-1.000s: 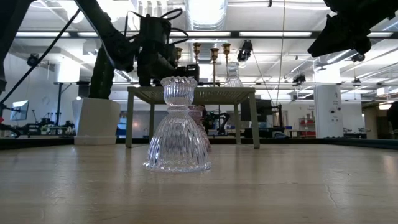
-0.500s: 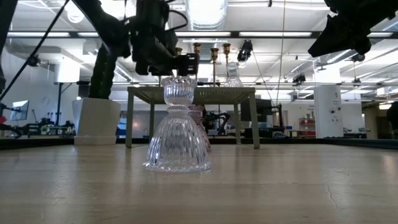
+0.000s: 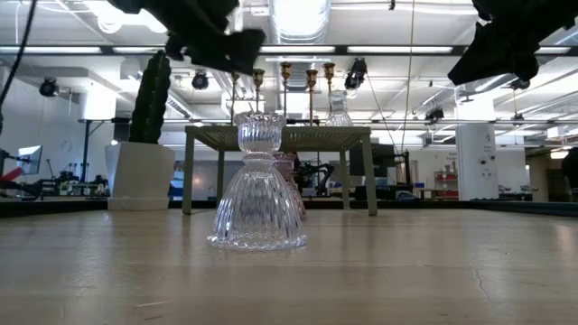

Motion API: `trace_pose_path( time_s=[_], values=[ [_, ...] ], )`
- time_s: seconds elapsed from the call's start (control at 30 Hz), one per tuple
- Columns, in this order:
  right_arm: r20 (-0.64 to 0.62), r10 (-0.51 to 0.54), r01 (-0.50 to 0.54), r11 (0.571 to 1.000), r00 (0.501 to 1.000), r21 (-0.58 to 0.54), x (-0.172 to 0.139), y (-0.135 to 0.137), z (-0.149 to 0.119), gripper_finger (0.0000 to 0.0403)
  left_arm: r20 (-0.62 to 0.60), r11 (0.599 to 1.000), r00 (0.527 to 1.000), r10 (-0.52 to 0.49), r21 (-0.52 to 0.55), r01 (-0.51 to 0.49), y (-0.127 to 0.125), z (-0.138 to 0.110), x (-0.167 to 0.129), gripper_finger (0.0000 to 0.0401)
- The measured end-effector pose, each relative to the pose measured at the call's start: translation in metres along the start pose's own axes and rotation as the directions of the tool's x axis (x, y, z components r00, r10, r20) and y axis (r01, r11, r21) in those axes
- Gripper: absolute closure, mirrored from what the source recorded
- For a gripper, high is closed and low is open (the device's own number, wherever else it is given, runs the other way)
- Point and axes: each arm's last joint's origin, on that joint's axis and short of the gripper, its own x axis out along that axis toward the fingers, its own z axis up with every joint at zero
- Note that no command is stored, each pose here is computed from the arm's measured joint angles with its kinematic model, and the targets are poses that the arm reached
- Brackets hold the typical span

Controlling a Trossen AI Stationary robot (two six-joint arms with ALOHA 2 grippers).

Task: Pick & Place candle stick holders
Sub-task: Put the pink candle holder on the shelf

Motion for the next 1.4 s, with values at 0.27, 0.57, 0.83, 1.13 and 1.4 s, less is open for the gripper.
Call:
trace_pose_path(
  time_s=[0.27, 0.57, 0.83, 1.13, 1.4],
  values=[
    [-0.001, -0.003, 0.003, 1.0, 1.0, -0.028, 0.001, 0.0, -0.001, 0.0321, -0.181, 0.759, 0.737, -0.651, -0.117, 0.641, 0.029, 0.002, -0.055, 0.0191],
    [-0.001, -0.003, 0.003, 0.998, 1.0, -0.06, 0.001, 0.0, -0.001, 0.033, -0.317, 0.697, 0.655, -0.686, -0.03, 0.717, 0.034, -0.043, -0.045, 0.0192],
    [0.031, -0.032, 0.035, 0.993, 0.999, -0.108, 0.001, -0.001, 0.0, 0.0314, -0.382, 0.647, 0.599, -0.704, 0.005, 0.763, 0.035, -0.083, -0.043, 0.0192],
    [0.085, -0.072, 0.08, 0.992, 0.994, -0.094, 0.0, -0.002, 0.002, 0.0304, -0.186, 0.636, 0.631, -0.753, 0.035, 0.771, 0.038, -0.122, -0.037, 0.0192],
    [0.115, -0.093, 0.102, 0.991, 0.989, -0.081, 0.0, -0.002, 0.004, 0.03, -0.186, 0.688, 0.675, -0.714, -0.005, 0.726, 0.038, -0.138, -0.022, 0.0192]
  ],
)
